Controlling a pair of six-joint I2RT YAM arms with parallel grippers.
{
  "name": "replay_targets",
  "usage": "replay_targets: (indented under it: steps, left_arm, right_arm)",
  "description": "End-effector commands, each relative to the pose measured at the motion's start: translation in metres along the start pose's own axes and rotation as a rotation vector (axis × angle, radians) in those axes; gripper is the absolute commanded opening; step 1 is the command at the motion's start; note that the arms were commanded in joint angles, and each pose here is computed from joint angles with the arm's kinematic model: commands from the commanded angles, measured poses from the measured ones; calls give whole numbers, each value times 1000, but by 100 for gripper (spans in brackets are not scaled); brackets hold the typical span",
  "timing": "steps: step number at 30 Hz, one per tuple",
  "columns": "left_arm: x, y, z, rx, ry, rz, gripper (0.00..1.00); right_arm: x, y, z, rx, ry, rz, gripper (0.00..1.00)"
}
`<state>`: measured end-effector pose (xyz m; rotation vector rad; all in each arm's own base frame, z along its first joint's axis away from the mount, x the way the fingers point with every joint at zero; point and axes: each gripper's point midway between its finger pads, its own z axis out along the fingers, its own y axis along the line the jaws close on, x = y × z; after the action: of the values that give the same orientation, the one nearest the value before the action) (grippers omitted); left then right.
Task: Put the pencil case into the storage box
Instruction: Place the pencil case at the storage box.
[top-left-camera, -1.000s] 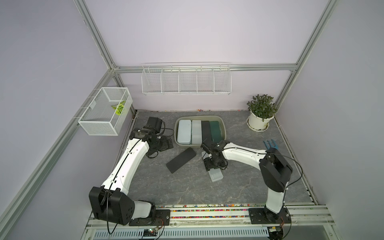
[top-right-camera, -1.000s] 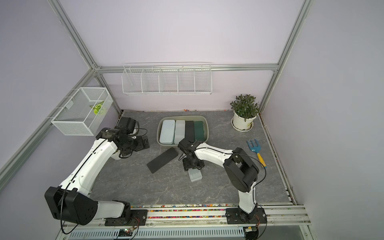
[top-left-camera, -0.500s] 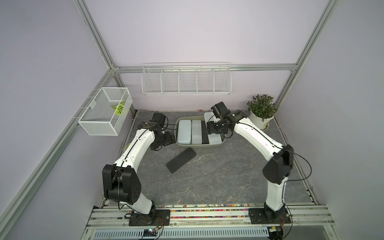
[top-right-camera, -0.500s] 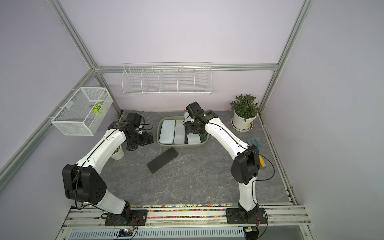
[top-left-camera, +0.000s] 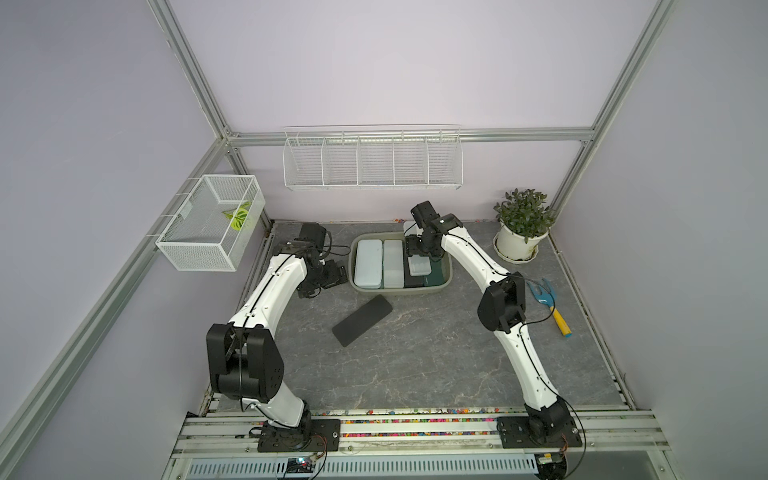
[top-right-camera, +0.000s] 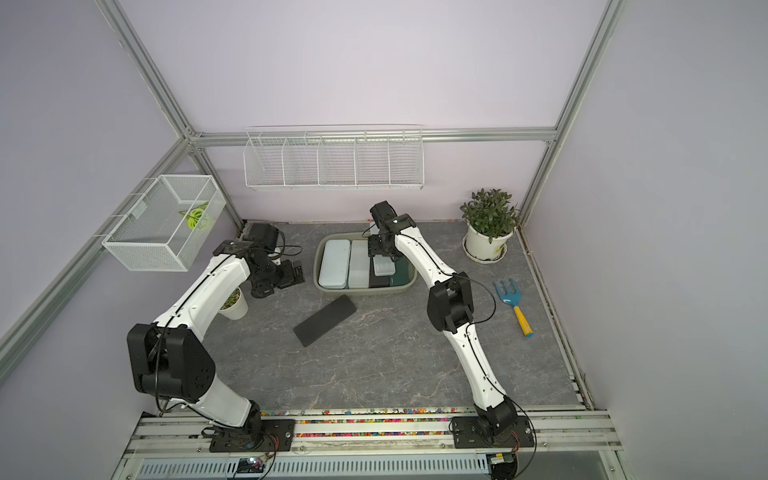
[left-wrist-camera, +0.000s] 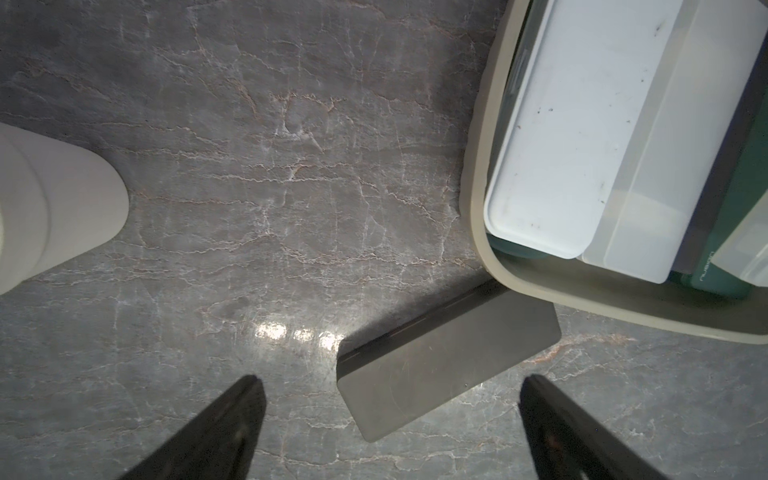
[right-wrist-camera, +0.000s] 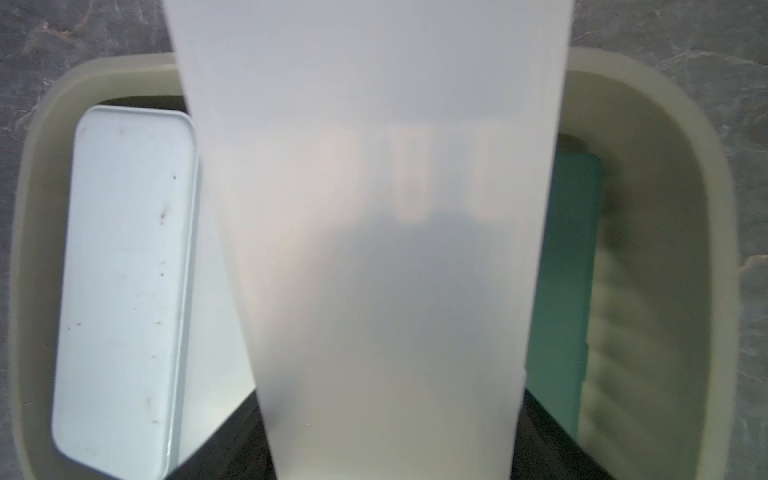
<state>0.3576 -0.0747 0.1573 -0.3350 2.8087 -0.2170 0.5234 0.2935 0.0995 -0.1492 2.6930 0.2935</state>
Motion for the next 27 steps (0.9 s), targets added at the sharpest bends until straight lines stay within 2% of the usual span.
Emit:
replay_targets:
  steps: [1, 4, 8, 9, 13, 21, 27]
  left_arm:
    - [-12, 0, -5, 14, -20, 11, 100]
    - [-13, 4, -3, 8, -13, 6, 100]
    - [-17, 5, -1, 0, -8, 6, 100]
    - [-17, 6, 0, -3, 0, 5, 100]
    - [-19, 5, 4, -10, 31, 8, 100]
    - [-23, 7, 10, -15, 36, 16, 100]
    - [-17, 11, 20, -22, 68, 36, 100]
  right_arm:
    - [10, 4, 11, -29, 51, 1, 58]
    - [22, 8, 20, -59, 98, 15, 67]
    - [24, 21, 19, -135, 109, 18, 93]
    - [24, 24, 17, -150, 106, 19, 97]
    - [19, 33, 9, -205, 77, 21, 98]
    - [22, 55, 1, -304, 93, 15, 98]
    - [17, 40, -23, -236, 60, 13, 98]
